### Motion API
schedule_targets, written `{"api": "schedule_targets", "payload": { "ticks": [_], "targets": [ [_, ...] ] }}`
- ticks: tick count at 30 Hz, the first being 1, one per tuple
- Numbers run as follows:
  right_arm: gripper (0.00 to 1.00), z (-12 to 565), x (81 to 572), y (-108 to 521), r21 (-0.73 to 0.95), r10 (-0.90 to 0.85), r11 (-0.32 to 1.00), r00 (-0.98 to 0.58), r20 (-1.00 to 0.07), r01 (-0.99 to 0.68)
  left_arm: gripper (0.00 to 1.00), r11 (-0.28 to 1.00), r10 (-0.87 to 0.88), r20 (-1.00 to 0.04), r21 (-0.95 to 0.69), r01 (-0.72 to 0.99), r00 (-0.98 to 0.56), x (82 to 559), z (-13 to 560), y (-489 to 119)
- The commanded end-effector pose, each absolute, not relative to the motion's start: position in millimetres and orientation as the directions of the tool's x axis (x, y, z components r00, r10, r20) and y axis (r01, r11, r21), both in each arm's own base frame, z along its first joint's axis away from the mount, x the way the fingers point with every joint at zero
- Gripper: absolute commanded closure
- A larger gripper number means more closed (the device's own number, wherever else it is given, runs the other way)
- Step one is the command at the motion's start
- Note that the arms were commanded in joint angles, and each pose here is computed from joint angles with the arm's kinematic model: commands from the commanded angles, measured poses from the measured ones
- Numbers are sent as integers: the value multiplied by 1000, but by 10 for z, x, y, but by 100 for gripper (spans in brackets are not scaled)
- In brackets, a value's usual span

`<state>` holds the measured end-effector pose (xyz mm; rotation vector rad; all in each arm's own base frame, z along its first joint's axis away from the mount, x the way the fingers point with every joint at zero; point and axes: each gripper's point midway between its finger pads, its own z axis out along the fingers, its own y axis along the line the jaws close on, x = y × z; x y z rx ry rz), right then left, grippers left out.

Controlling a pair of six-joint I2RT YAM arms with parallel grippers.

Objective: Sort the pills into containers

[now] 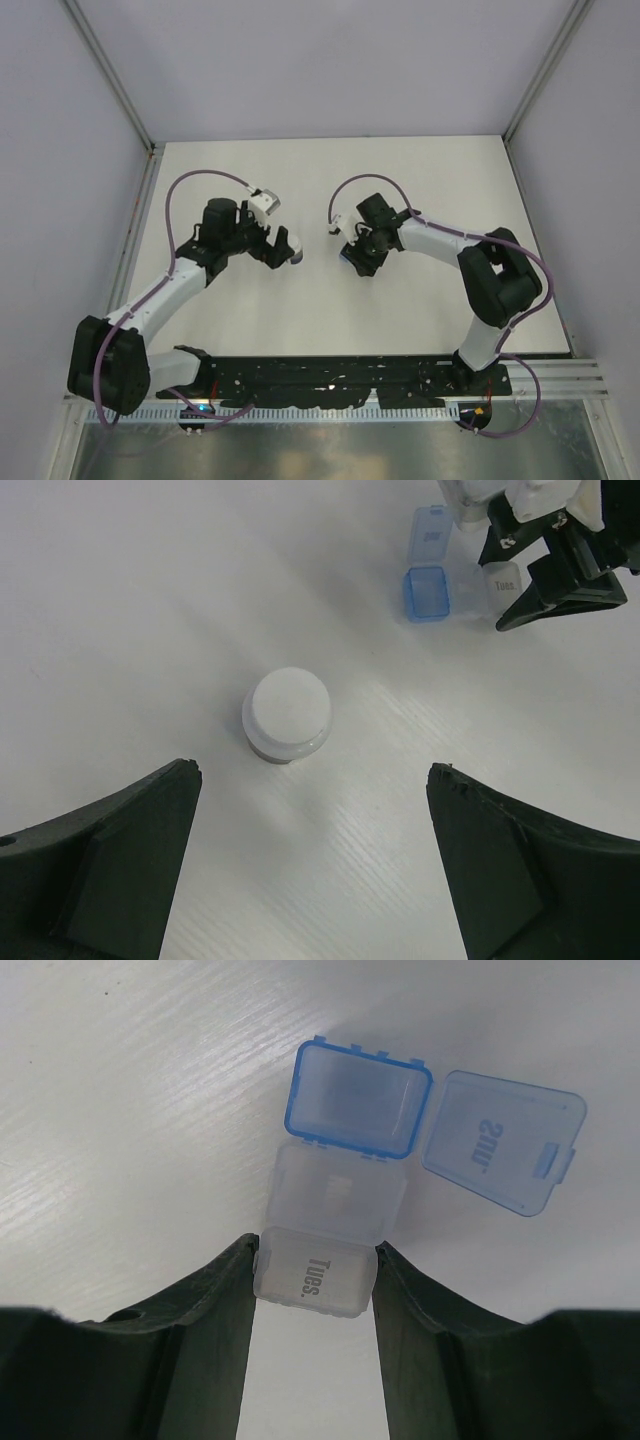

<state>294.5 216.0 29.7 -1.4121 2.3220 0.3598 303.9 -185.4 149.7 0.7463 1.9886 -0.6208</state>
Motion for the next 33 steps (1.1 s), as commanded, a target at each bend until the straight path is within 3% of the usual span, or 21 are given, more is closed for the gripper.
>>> {"api": "schedule_targets", "payload": {
  "ticks": [1,10,13,20,26,33],
  "targets": [
    [73,295,3041,2199,-10,-783,453,-393,-482,-891,0,719,241,-867,-143,680,-436,3168,1485,-1893],
    [53,229,3011,2177,5,-788,455,-405,-463,-890,0,756,311,-822,-91,649,-478,3359,1256,-1980],
    [41,238,3012,2177,6,-789,455,-406,-462,-890,0,766,346,-804,-55,641,-483,3406,1205,-2012],
    [22,394,3011,2198,5,-774,463,-407,-485,-886,1,774,412,-746,-17,633,-524,3445,1061,-2068],
    [17,667,3028,2238,-7,-748,471,-396,-532,-882,4,778,458,-689,5,628,-562,3424,961,-2089],
    [17,996,3010,2281,-9,-714,479,-384,-585,-878,15,779,499,-610,4,627,-615,3399,785,-2124]
  ]
}}
